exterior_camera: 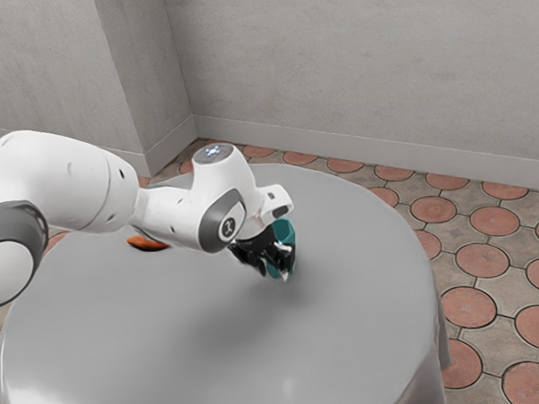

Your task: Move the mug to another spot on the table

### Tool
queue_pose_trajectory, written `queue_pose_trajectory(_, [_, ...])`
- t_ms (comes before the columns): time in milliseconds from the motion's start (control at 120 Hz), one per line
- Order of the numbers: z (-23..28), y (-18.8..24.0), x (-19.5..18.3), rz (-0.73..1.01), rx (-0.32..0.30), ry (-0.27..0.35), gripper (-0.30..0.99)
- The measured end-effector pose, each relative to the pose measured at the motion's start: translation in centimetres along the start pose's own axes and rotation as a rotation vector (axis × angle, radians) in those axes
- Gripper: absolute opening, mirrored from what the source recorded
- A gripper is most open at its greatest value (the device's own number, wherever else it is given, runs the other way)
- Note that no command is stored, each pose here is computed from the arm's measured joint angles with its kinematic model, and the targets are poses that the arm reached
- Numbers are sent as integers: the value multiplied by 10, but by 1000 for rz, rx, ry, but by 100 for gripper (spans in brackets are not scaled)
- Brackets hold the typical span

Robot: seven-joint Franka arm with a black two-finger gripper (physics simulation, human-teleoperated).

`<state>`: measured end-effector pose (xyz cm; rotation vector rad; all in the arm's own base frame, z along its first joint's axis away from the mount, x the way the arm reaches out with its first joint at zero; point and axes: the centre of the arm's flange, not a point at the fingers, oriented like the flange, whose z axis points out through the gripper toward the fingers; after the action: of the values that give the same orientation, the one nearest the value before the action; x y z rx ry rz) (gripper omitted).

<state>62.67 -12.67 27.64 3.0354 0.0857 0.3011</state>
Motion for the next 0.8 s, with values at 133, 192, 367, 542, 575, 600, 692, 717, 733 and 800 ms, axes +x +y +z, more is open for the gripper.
queue_pose_trajectory(133, [2, 1, 1, 1, -2, 0, 27])
queue_pose_trajectory(192, [3, 1, 2, 2, -2, 0, 26])
queue_pose_trajectory(367, [2, -4, 4, 7, 3, 3, 26])
queue_pose_trajectory(542, [2, -6, 10, 17, 7, 12, 26])
queue_pose_trajectory(575, [2, -8, 11, 17, 8, 13, 26])
queue_pose_trajectory(600, [3, -9, 11, 17, 10, 13, 26])
queue_pose_trajectory(692, [5, -11, 13, 22, 13, 14, 27])
queue_pose_trajectory(717, [6, -11, 14, 24, 15, 13, 27])
queue_pose_trajectory(733, [7, -11, 15, 25, 15, 14, 27])
queue_pose_trajectory(800, [11, -11, 16, 30, 18, 12, 27])
